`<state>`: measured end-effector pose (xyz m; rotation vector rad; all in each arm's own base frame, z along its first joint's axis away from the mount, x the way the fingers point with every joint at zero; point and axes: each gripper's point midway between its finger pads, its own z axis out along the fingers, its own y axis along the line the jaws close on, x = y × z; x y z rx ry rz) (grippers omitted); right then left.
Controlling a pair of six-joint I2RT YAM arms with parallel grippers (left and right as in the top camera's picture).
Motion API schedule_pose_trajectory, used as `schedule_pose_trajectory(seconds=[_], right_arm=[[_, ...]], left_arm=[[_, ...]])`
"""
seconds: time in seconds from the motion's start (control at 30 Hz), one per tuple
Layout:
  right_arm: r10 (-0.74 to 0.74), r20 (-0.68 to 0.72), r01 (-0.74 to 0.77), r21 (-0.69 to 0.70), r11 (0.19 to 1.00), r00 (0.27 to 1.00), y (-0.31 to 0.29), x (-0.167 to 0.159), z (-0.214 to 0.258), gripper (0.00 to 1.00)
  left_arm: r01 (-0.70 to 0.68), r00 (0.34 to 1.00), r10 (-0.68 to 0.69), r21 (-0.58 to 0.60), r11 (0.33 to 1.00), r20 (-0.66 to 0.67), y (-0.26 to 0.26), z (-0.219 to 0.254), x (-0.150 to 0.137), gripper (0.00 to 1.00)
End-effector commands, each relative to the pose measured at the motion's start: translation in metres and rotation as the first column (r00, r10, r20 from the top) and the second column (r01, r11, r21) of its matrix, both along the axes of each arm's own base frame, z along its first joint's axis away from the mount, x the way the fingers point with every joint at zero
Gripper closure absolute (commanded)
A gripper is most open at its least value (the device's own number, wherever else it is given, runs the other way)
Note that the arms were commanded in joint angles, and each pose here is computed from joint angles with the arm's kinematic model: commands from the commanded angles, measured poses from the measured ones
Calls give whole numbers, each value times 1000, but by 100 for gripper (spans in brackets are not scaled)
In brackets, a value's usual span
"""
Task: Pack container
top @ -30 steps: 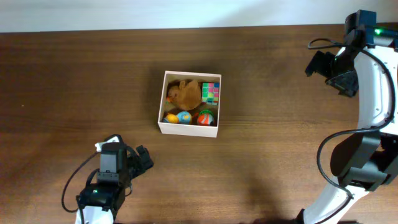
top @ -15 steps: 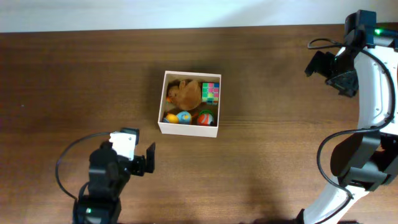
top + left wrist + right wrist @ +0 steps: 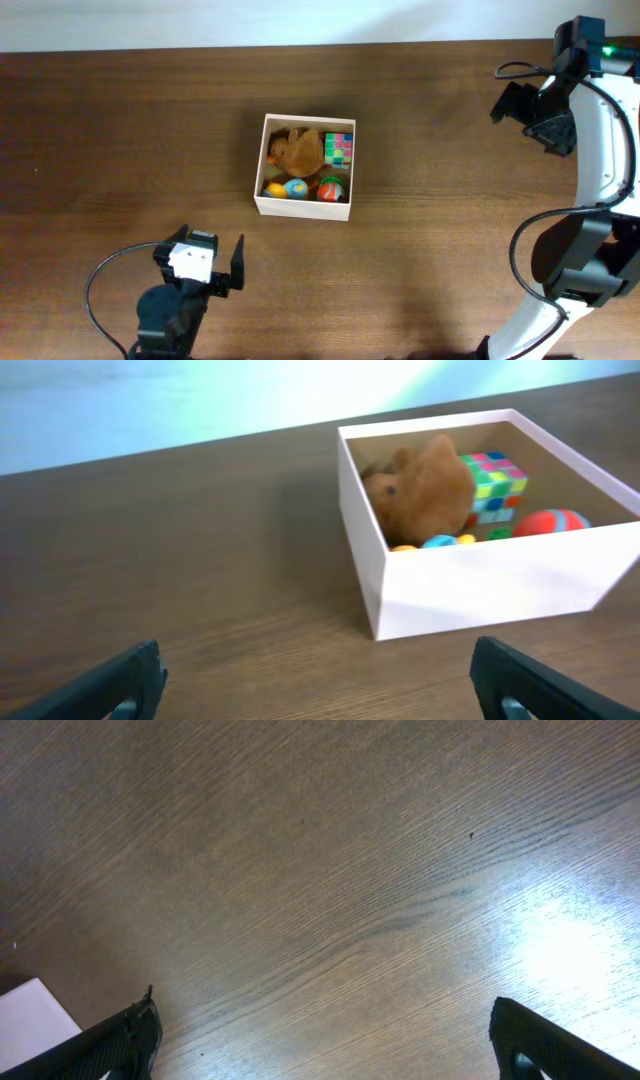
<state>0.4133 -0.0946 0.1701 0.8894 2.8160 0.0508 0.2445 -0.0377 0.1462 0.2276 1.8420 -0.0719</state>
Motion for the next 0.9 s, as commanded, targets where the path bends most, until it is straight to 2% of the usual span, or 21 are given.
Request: schedule_pose_trajectory(seconds=[0.0,0.2,0.53,0.87], right_arm=[[2,24,-1,-12,1000,1000,-3,1,9,1],[2,24,-1,-12,1000,1000,-3,1,9,1],[2,24,-1,-12,1000,1000,-3,1,9,1],[2,24,-1,-12,1000,1000,-3,1,9,1]], left_arm=[[-63,997,63,5,998,39,11,-3,0,1],[-93,993,92,8,996,75,17,-12,0,1],[-91,981,88,10,996,173,18,10,-3,1],[-88,982,85,11,996,170,17,9,-3,1]])
